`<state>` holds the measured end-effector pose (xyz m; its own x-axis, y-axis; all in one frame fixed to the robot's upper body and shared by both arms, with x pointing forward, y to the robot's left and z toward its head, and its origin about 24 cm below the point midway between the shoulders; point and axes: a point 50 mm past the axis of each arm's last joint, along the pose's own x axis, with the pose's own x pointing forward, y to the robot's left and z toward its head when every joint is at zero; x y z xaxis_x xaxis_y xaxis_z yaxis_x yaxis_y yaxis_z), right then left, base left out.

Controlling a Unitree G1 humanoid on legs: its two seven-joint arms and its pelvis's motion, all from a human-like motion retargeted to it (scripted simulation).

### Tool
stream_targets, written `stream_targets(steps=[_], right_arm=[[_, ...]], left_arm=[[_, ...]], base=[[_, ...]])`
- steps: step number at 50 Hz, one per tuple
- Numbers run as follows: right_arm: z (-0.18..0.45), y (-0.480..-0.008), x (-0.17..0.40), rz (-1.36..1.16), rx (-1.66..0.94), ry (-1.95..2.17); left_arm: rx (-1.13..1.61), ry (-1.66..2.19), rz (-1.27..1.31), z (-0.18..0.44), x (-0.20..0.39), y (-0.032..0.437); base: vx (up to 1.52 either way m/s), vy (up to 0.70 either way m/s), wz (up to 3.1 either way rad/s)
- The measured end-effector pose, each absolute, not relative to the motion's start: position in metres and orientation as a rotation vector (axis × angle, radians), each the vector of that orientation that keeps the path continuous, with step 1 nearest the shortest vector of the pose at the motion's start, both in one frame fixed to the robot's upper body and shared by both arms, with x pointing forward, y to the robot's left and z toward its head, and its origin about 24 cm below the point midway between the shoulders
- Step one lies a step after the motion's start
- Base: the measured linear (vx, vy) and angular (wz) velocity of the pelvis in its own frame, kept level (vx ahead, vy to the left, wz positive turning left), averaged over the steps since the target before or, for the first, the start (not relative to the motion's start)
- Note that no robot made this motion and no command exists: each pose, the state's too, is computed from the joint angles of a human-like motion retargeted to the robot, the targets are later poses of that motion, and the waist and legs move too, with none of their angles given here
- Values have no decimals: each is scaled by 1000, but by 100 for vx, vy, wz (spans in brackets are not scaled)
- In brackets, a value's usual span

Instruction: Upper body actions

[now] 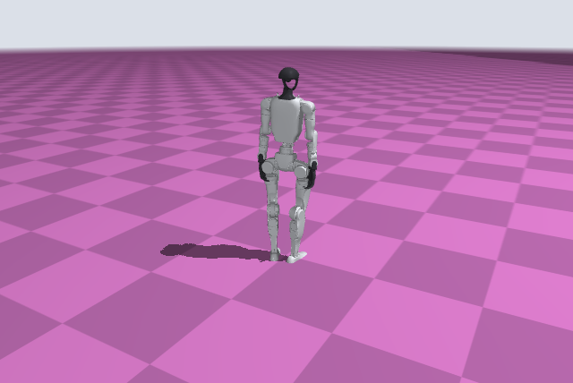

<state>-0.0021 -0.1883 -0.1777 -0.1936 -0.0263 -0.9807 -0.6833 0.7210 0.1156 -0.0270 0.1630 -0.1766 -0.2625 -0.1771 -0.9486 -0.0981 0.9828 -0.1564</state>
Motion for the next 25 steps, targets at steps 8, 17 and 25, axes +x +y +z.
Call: stream_targets(steps=[8,17,25], right_arm=[[-178,-188,-2,655,-575,1679],[-178,-188,-2,657,-576,1679],[-178,-188,-2,659,-578,1678]], left_arm=[[-200,1840,-78,-177,-27,163],[-200,1840,-79,-177,-27,163],[-200,1839,-80,-177,-27,163]], base=[[0,0,0],[0,0,0],[0,0,0]])
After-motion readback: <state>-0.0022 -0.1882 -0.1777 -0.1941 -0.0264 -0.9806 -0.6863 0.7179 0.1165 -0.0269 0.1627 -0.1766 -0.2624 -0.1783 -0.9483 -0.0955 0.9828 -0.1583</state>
